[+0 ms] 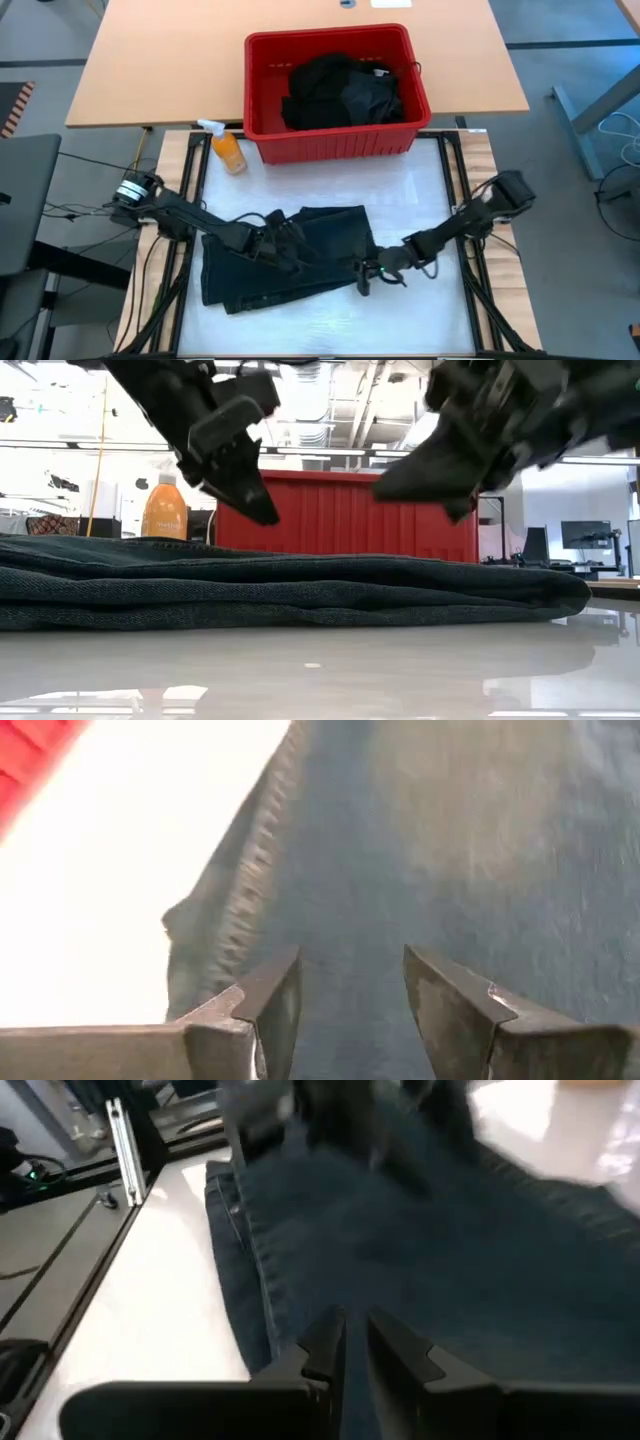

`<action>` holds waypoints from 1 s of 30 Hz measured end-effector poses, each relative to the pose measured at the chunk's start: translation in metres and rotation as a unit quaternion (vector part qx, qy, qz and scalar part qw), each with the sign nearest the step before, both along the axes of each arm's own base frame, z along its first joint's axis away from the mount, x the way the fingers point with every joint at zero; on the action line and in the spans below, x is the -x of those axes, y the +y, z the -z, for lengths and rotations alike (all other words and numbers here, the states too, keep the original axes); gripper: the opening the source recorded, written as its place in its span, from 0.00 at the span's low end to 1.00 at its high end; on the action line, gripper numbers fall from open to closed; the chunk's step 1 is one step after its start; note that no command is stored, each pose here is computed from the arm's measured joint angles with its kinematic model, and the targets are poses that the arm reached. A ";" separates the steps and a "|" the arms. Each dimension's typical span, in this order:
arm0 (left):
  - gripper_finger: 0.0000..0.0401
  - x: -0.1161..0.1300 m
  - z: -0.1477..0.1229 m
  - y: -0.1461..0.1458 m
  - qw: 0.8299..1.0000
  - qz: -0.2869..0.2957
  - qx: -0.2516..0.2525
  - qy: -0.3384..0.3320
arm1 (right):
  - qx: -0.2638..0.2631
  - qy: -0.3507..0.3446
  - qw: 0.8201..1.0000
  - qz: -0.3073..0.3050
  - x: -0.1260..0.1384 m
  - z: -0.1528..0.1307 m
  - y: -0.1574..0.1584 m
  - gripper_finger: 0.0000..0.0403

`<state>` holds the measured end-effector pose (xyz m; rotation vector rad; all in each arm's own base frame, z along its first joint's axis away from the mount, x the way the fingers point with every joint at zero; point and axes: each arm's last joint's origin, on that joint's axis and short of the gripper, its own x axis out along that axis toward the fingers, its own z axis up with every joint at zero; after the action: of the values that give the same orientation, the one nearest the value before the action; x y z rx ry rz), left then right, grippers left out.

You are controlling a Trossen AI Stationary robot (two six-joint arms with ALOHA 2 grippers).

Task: Fold Laundry from Bin
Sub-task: Fold the dark blue pants

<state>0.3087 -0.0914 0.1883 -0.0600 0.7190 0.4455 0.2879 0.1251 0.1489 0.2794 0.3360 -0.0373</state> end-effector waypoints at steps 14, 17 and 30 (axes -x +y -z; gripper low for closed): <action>0.41 -0.018 0.006 -0.063 0.983 0.063 -0.007 -0.169 | -0.012 0.072 0.996 -0.053 -0.027 0.048 0.010 0.17; 0.41 -0.023 0.018 -0.076 0.978 0.095 -0.005 -0.185 | -0.002 0.059 0.997 -0.057 -0.025 0.026 0.005 0.17; 0.41 -0.025 0.090 -0.091 0.987 0.054 -0.010 -0.150 | 0.067 0.068 0.994 0.049 -0.037 0.015 -0.049 0.17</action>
<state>0.3335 -0.1829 0.0982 -0.0666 0.4190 0.3298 0.3247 0.0764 0.1336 0.1599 0.4525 -0.1759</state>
